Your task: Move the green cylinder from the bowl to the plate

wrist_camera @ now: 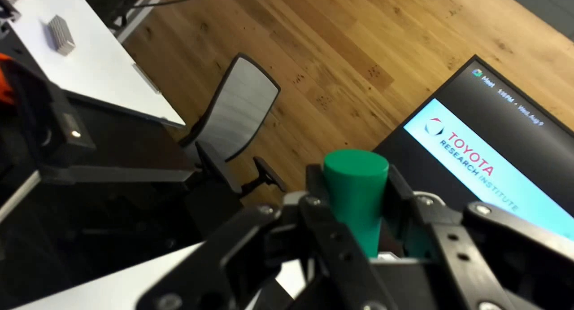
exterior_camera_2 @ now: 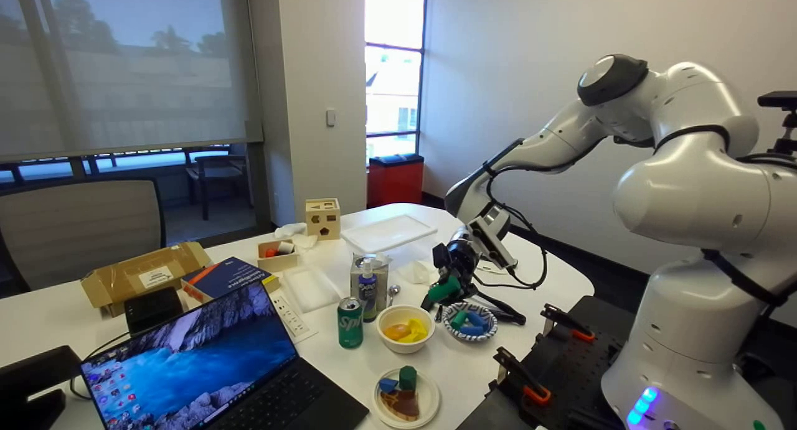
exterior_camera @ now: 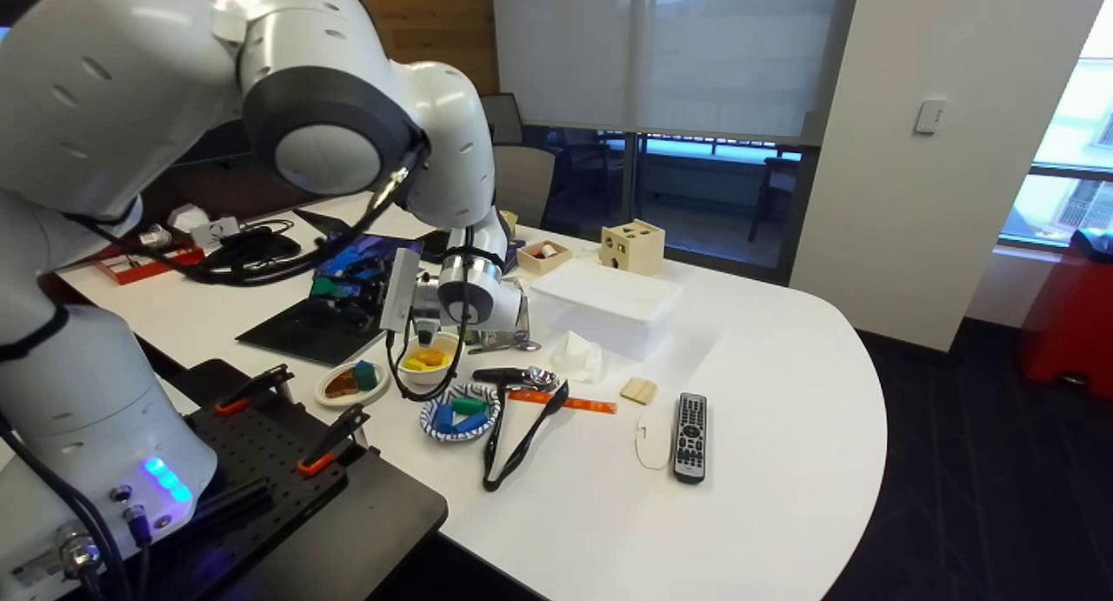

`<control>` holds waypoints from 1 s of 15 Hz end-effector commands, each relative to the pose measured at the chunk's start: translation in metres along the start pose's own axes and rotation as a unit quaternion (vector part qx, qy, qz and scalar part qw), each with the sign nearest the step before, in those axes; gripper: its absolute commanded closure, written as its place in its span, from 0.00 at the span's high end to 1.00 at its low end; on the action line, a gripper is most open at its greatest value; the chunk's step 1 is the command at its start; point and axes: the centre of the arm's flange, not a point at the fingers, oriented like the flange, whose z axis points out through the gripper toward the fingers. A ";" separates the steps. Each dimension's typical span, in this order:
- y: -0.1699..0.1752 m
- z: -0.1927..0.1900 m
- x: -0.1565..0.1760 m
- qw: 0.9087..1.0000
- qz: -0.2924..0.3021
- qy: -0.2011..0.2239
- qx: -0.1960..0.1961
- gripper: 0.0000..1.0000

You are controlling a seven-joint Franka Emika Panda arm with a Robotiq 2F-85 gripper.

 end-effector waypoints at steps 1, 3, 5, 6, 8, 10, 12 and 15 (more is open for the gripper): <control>-0.013 -0.001 0.000 0.995 0.093 -0.018 -0.027 0.08; -0.015 0.000 0.002 0.990 0.137 -0.012 -0.040 0.08; -0.015 0.001 0.006 0.982 0.179 -0.001 -0.061 0.08; -0.016 0.002 0.007 0.977 0.199 0.007 -0.074 0.08; -0.014 0.007 0.014 0.965 0.236 0.026 -0.108 0.08; -0.010 0.015 0.020 0.950 0.273 0.037 -0.145 0.08; -0.005 0.023 0.029 0.934 0.306 0.046 -0.177 0.08; -0.002 0.032 0.046 0.919 0.323 0.077 -0.213 0.08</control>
